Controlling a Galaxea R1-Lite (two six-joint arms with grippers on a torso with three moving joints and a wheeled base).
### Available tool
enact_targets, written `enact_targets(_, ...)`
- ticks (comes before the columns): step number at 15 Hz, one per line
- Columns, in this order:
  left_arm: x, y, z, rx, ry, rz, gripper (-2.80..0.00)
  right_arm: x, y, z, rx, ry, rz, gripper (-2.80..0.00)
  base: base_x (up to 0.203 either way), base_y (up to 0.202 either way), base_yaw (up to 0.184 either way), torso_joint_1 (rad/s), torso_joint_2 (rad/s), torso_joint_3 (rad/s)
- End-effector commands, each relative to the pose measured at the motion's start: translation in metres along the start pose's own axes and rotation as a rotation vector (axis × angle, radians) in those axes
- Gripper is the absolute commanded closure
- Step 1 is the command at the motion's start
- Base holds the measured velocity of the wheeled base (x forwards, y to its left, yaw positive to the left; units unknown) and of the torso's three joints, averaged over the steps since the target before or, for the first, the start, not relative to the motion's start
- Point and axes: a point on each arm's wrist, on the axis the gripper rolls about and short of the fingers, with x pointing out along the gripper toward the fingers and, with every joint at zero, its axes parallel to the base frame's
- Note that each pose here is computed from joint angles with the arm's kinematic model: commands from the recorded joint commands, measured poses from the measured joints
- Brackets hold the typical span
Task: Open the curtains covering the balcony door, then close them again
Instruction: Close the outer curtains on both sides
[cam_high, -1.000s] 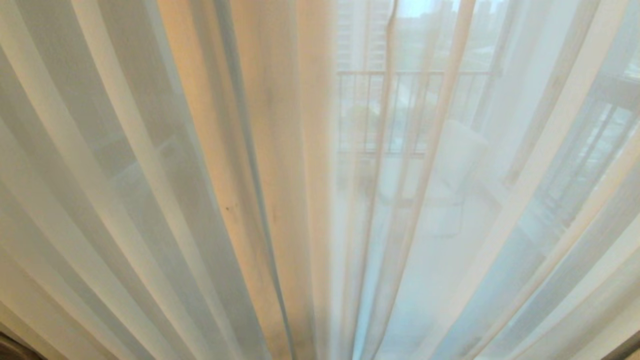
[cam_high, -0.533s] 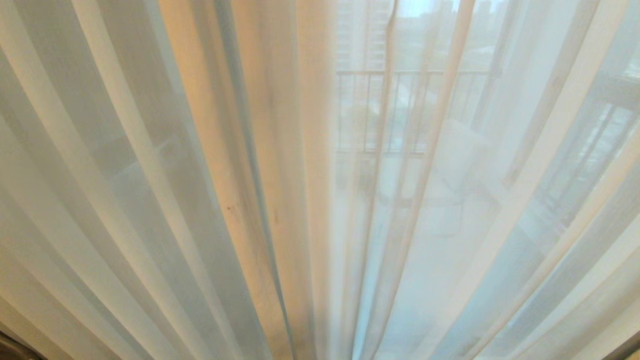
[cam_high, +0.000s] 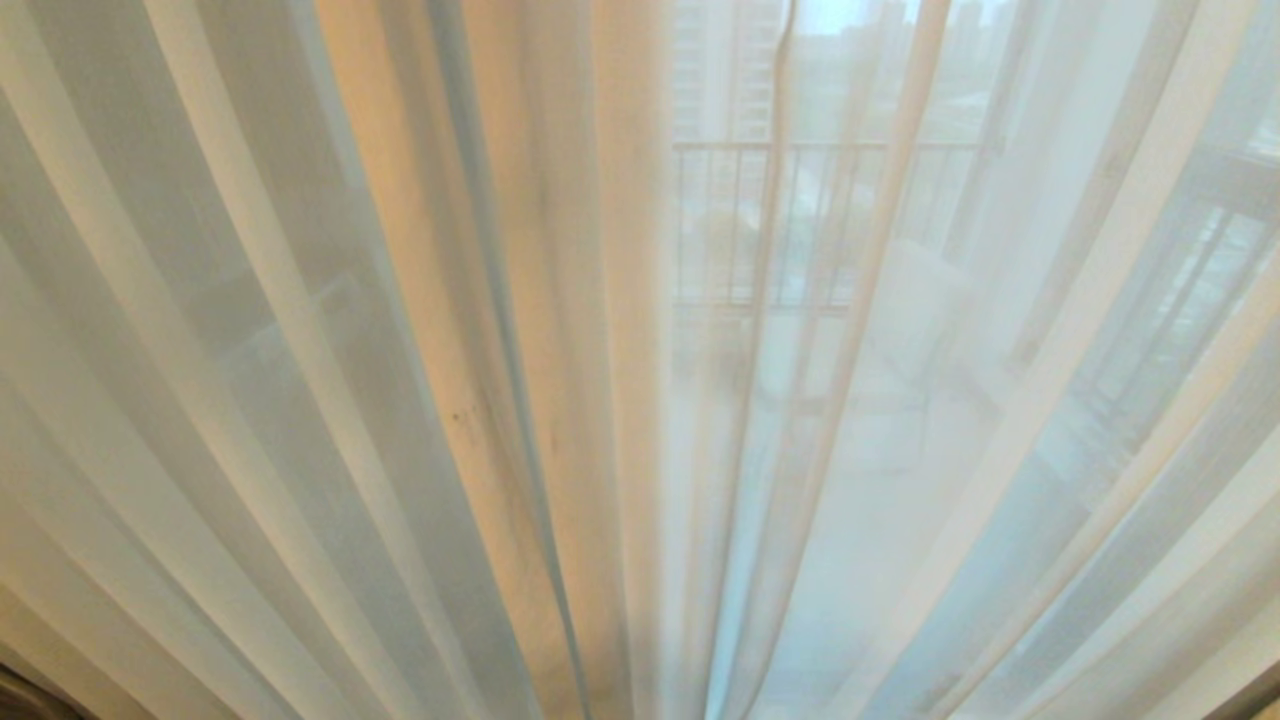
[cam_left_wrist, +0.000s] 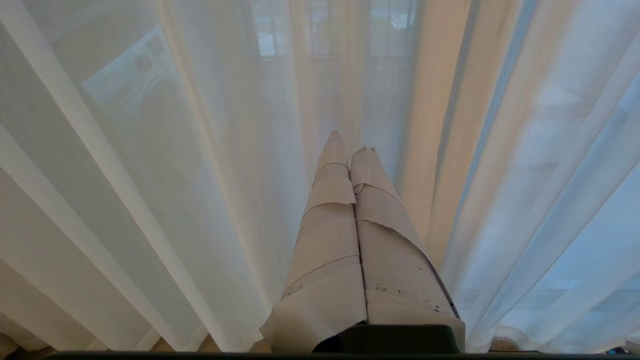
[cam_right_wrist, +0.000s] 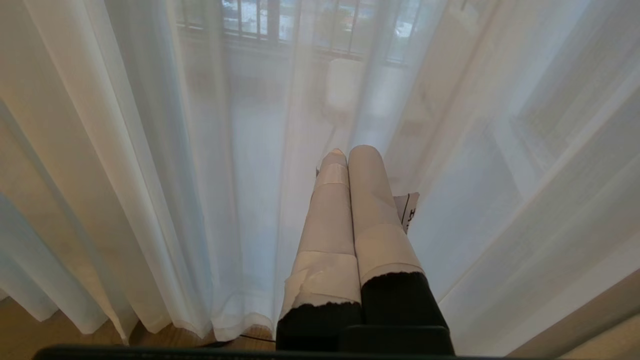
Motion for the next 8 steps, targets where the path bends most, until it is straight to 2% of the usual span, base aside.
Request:
enact_targets(1, -0.0001, 0.0000, 0.0000, -0.003, -0.002, 0.001, 0.00, 0.0001, 0.0000, 0.0000, -0.001, 0.002, 0.001, 0.00, 0.000, 0.000, 0.000, 0.000, 0.00, 0.000)
enact_targets(8, -0.0001, 0.0001, 0.0000, -0.020, -0.002, 0.004, 0.00, 0.0001, 0.0000, 0.0000, -0.001, 0.002, 0.001, 0.00, 0.000, 0.000, 0.000, 0.000, 0.00, 0.000)
